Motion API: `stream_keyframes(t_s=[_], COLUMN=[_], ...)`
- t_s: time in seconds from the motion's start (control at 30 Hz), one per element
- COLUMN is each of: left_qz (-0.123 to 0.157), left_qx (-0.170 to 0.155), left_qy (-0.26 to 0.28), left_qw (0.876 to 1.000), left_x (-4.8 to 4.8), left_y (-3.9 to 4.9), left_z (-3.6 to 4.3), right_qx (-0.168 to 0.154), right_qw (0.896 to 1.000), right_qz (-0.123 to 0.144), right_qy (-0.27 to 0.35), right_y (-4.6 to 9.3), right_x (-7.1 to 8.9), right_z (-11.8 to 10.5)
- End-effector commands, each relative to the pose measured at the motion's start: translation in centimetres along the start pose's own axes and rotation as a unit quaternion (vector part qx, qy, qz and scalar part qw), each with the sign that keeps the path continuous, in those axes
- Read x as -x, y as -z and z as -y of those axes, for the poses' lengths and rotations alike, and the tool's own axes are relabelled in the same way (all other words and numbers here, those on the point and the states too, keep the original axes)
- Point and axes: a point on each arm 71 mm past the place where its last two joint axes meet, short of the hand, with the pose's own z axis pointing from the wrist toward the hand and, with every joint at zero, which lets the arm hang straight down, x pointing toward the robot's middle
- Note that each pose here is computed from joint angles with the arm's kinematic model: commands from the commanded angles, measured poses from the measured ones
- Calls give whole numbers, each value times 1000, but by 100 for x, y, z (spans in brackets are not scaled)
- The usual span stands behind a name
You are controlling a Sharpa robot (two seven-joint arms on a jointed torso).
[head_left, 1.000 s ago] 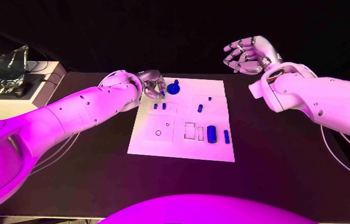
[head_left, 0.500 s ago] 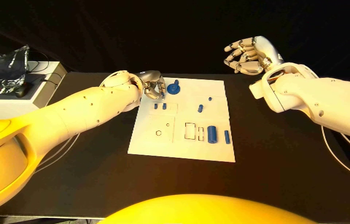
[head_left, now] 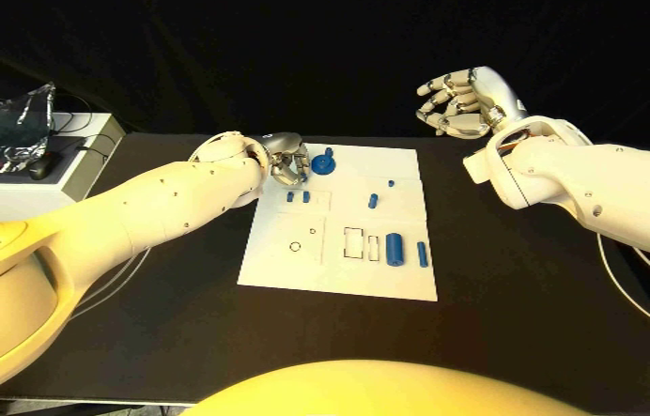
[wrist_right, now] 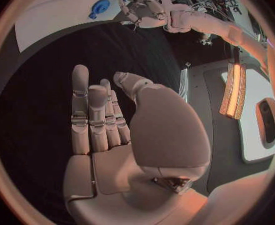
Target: Assemble the parts on the task board
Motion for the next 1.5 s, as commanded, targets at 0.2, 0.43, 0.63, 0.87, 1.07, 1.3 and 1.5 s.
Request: stream_keyframes(t_s=[0.2,0.43,0.63,0.87,1.07,1.3,1.5], left_qz=[-13,-25,-27,-24,-23,-20,-14], left_qx=[0,8,10,9,5,-2,-8], left_qy=[0,-1,-2,-2,-2,1,2], left_qw=[1000,1000,1000,1000,1000,1000,1000], left_x=[-40,-57,-60,-56,-55,-52,-45], left_y=[-7,-1,0,4,2,2,3], left_z=[15,-9,-15,-14,3,27,43], right_qx=[8,7,7,7,7,7,7], right_qw=[1000,1000,1000,1000,1000,1000,1000], right_qz=[-5,-5,-5,-5,-5,-5,-6], right_qy=[0,0,0,0,0,0,0], right_y=[-2,-1,-2,-3,-5,-7,-9], right_x=[-8,-6,-6,-5,-9,-11,-13], right_z=[-17,-15,-15,-13,-14,-15,-15])
